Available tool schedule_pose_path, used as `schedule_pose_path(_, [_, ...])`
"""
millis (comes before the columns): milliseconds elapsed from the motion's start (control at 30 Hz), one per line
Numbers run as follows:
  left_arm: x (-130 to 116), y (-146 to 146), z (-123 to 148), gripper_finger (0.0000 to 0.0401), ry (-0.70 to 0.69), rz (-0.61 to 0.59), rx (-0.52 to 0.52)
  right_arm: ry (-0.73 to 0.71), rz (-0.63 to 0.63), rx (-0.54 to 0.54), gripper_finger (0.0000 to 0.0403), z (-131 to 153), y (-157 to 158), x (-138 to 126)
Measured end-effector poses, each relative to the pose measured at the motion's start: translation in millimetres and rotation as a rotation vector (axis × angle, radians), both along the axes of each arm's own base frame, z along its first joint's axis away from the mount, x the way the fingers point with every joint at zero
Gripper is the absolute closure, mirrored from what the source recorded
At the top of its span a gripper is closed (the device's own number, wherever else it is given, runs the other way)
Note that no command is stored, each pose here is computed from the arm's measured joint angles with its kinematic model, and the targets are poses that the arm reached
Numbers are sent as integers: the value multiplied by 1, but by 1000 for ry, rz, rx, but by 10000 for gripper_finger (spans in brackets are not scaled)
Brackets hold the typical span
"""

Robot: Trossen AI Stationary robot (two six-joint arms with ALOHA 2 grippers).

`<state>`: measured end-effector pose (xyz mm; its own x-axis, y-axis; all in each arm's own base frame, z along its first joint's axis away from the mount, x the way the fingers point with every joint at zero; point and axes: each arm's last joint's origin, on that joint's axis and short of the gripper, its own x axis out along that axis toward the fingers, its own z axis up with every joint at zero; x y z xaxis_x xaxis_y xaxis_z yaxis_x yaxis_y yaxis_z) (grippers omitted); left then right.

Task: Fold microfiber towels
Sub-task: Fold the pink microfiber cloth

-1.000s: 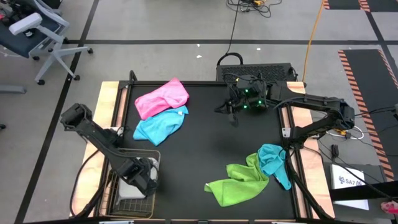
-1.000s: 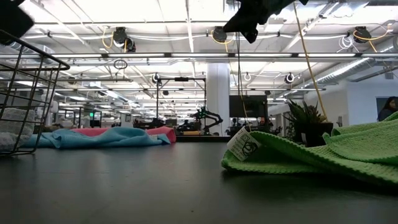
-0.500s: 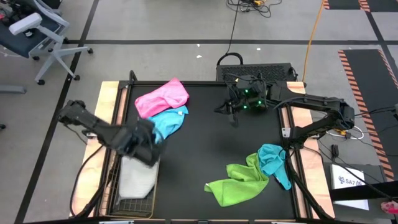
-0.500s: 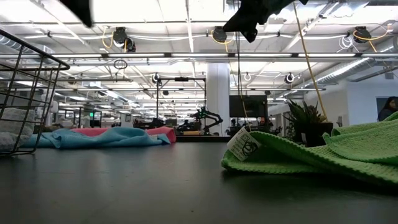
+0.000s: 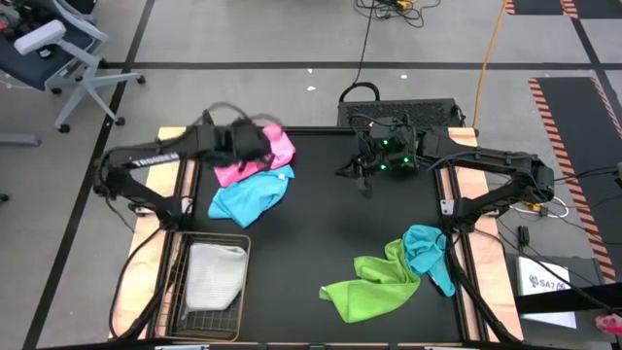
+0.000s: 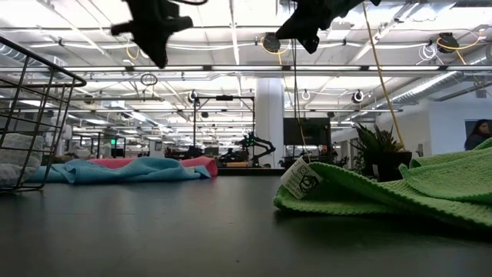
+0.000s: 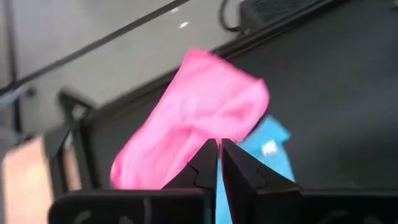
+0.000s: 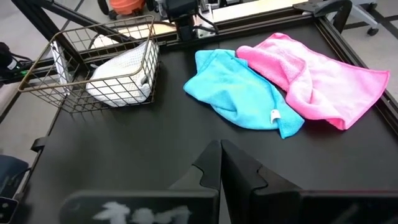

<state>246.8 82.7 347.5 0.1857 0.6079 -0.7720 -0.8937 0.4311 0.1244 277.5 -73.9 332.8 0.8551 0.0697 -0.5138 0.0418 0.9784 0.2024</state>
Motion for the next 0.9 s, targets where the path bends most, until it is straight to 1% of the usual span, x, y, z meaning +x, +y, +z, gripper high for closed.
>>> schedule_pose_path(67, [3,19,3,368,-15,-76,16,0,0,0,403,0,0,0])
schedule_pose_path(133, [1,36,6,366,-19,-113,44,1,-1,2,403,0,0,0])
schedule_pose_path(267, [-15,68,7,364,38,-95,65,2,-13,17,403,0,0,0])
schedule_pose_path(333, [-23,82,5,364,48,-116,28,3,-15,20,403,0,0,0])
schedule_pose_path(467, [-42,102,0,363,67,-181,-83,3,-19,22,403,0,0,0])
schedule_pose_path(567, [-48,115,-5,353,94,-194,-107,3,-22,20,403,0,-1,0])
schedule_pose_path(700, [-55,129,-12,321,113,-216,-147,4,-29,30,403,0,-1,0])
schedule_pose_path(800, [-56,139,-26,293,149,-243,-230,5,-36,41,403,0,-1,0])
schedule_pose_path(900, [-56,149,-42,263,200,-226,-305,5,-37,41,403,0,-1,0])
